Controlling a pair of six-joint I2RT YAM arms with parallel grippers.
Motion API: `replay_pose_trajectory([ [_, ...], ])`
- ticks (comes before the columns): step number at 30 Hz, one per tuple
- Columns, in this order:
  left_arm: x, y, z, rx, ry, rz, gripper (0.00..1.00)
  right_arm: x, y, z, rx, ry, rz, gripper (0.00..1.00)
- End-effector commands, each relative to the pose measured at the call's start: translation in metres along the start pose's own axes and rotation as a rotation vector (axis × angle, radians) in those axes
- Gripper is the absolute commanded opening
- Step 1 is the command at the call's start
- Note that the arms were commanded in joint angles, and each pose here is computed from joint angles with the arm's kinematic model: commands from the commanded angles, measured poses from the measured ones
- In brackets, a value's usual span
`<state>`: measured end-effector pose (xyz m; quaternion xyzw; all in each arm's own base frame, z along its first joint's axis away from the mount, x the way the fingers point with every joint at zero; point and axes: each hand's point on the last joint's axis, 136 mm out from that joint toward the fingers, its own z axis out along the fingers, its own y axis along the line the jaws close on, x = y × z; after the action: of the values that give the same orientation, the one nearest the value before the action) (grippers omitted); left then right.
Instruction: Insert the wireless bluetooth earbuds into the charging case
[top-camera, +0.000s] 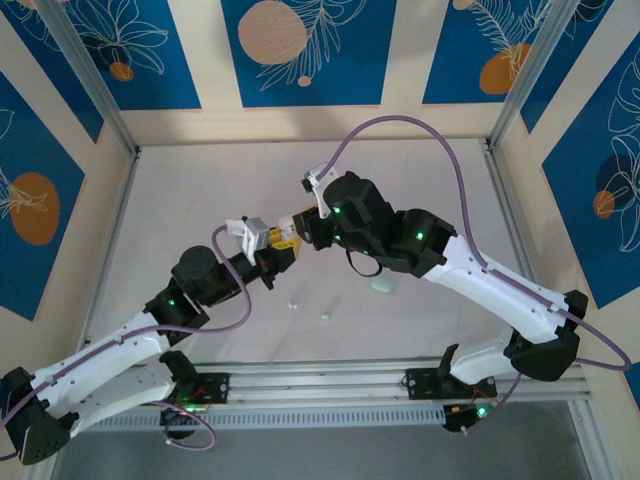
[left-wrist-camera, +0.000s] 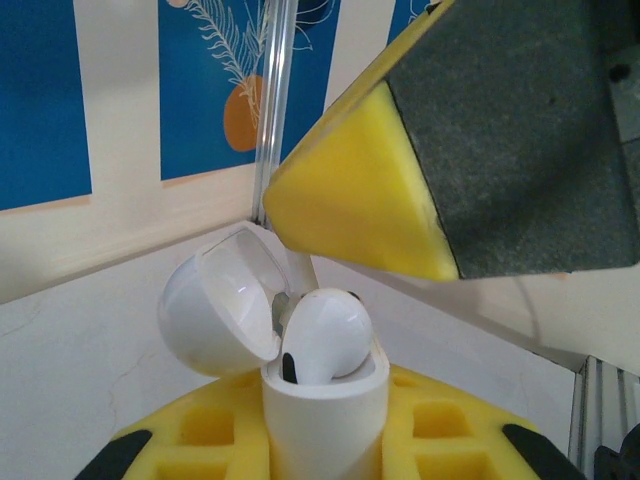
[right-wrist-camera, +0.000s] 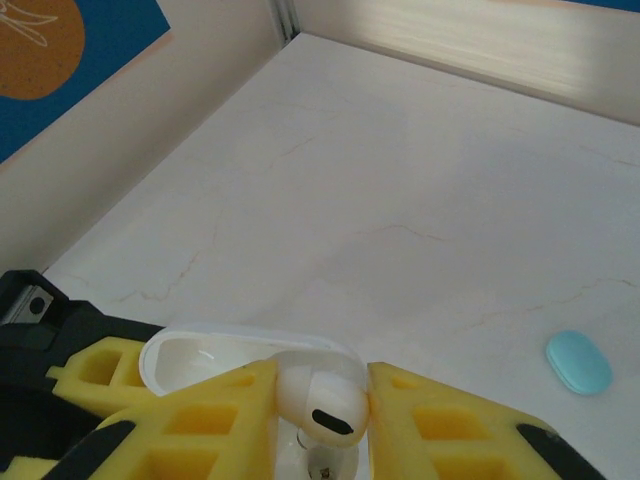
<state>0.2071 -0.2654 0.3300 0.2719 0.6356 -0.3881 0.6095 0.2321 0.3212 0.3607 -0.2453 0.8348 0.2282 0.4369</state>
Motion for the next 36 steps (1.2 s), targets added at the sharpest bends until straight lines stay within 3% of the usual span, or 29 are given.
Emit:
replay_pose_trajectory([
  [1, -0.033, -0.005, -0.005, 0.006, -0.105, 0.019, 0.20, 0.003, 0.005, -0.004, -0.016, 0.017, -0.048, 0.27],
  [10, -0.036, -0.005, -0.005, 0.004, -0.111, 0.020, 0.20, 0.011, 0.005, -0.001, -0.019, 0.051, -0.076, 0.26],
  [21, -0.040, -0.007, -0.005, 0.014, -0.131, 0.023, 0.20, 0.027, 0.020, 0.002, -0.140, 0.137, -0.017, 0.30],
  [36, -0.035, -0.011, -0.003, 0.038, -0.109, 0.037, 0.20, 0.005, 0.016, -0.020, -0.219, 0.062, 0.109, 0.45],
])
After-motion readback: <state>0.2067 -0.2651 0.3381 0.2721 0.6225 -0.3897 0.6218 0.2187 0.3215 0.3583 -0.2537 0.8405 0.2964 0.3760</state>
